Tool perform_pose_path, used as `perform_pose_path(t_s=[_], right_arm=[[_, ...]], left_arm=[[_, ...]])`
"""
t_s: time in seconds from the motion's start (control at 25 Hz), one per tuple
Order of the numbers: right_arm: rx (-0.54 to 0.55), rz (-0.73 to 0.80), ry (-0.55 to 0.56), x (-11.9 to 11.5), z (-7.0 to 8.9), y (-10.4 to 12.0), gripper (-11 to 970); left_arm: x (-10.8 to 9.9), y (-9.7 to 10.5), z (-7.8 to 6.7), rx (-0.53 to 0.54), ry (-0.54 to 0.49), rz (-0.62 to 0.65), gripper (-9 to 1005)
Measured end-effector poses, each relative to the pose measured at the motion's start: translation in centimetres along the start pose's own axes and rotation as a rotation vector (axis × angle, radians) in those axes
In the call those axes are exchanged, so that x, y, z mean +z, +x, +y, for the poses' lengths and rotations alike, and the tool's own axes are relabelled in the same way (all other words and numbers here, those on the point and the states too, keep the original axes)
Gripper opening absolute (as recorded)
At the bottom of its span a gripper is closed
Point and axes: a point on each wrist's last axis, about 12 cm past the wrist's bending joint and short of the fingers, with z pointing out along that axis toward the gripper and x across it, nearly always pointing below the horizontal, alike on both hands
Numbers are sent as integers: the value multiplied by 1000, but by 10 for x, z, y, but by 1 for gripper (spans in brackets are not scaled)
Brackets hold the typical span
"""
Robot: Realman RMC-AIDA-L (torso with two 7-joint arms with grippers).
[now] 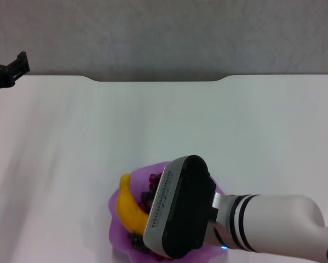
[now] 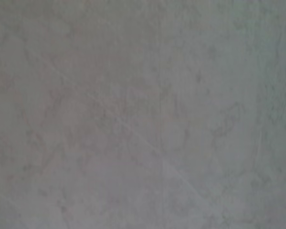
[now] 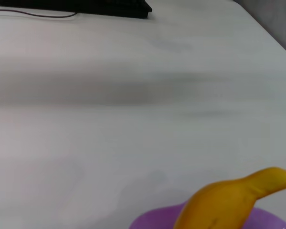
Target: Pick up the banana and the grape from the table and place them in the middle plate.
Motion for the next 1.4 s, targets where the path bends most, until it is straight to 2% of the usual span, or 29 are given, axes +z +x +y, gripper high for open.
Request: perform_pose_path(t_s=[0.16, 0.32, 0.52, 0.68, 0.76, 0.84, 1.0, 1.2, 1.4], right_arm=[[-8, -30, 13, -6, -1, -6, 796], [-20, -82, 79, -17, -7, -12, 827], [14, -201, 171, -30, -23, -25, 827], [106, -269, 253, -40, -42, -23, 828], [173, -286, 301, -45, -55, -17, 828], [250, -293, 367, -54, -72, -4, 828], [362, -295, 486, -68, -96, 26, 825], [473, -293, 619, -85, -115, 64, 822], [612, -288, 716, -97, -127, 101, 820]], left_arm=[[0, 0, 0, 0, -1, 1, 879], [-1, 1, 0, 0, 1, 1, 880], [0, 1, -4, 1, 9, 2, 880], [1, 1, -9, 3, 26, 1, 879], [3, 0, -14, 4, 42, -1, 879], [3, 0, -17, 6, 50, 0, 879], [4, 1, -26, 20, 76, 4, 879], [4, 4, -36, 67, 103, 6, 880], [4, 7, -38, 73, 109, 15, 880]])
